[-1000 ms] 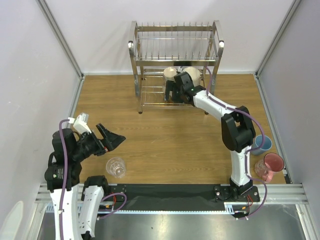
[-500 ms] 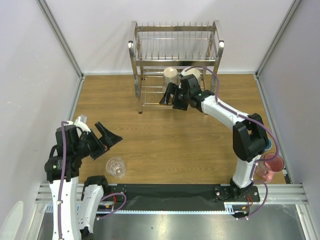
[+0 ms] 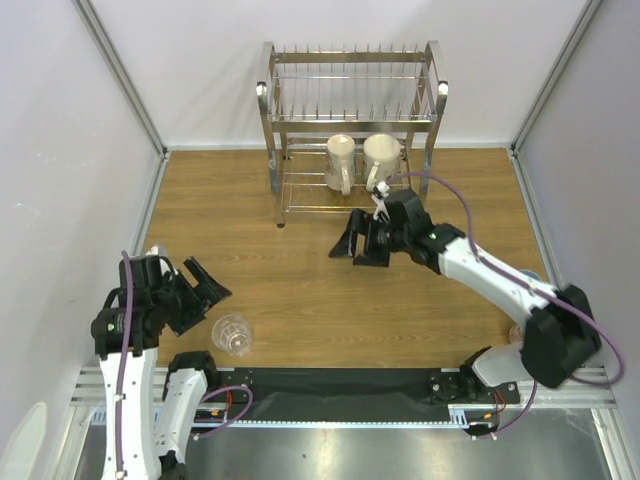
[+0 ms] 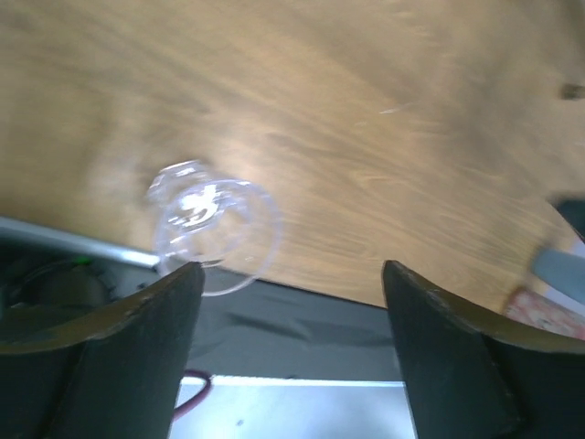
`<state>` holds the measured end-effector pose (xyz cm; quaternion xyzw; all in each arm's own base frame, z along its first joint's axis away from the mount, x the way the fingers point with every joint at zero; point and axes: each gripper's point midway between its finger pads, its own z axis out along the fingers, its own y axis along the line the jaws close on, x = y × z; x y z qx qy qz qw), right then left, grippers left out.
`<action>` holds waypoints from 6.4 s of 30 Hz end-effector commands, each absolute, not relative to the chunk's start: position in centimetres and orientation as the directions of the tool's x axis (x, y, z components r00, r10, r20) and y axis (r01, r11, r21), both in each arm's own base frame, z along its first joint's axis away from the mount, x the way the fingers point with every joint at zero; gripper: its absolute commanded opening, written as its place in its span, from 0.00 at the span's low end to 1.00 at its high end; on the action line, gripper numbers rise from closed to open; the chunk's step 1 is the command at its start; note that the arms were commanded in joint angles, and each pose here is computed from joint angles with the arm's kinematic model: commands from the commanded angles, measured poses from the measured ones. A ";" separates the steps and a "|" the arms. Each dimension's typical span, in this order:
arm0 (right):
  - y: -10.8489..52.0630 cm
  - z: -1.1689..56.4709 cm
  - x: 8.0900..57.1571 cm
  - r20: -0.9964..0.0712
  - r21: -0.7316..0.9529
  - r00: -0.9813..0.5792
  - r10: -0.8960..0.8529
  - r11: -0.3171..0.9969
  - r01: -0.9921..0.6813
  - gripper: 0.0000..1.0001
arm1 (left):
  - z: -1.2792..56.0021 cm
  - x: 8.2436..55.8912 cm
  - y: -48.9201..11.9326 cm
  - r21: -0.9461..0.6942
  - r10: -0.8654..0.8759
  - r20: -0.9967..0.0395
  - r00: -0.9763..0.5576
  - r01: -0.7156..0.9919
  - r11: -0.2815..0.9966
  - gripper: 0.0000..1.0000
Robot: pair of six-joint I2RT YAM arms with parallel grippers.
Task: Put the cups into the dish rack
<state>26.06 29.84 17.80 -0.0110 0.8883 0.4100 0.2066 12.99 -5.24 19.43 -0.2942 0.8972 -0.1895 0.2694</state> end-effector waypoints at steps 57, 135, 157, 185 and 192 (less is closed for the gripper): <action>21.4 20.0 19.4 -0.498 0.662 -0.821 0.278 0.734 -0.153 0.83 | 6.7 11.9 -10.3 0.083 -0.478 -0.228 -0.848 -0.506 0.858 0.48; 33.4 44.5 21.1 -0.613 0.768 -0.569 0.547 0.247 -0.591 0.94 | 44.3 16.5 -21.6 -0.835 -0.677 0.057 -0.734 0.337 -0.435 0.00; 34.3 43.7 21.8 -0.666 0.730 -0.545 0.510 0.293 -0.618 0.36 | 42.8 17.2 -22.5 -0.838 -0.646 0.089 -0.758 0.293 -0.459 0.00; 28.2 36.2 27.7 -0.801 0.597 -0.431 0.416 0.616 -0.514 0.00 | 31.9 15.4 -19.0 -0.994 -0.752 -0.009 -0.659 0.088 -0.065 1.00; 24.3 32.5 33.3 -0.917 0.361 -0.309 0.253 0.857 -0.368 0.00 | 31.1 13.7 -19.7 -0.992 -0.680 -0.124 -0.723 0.090 0.085 1.00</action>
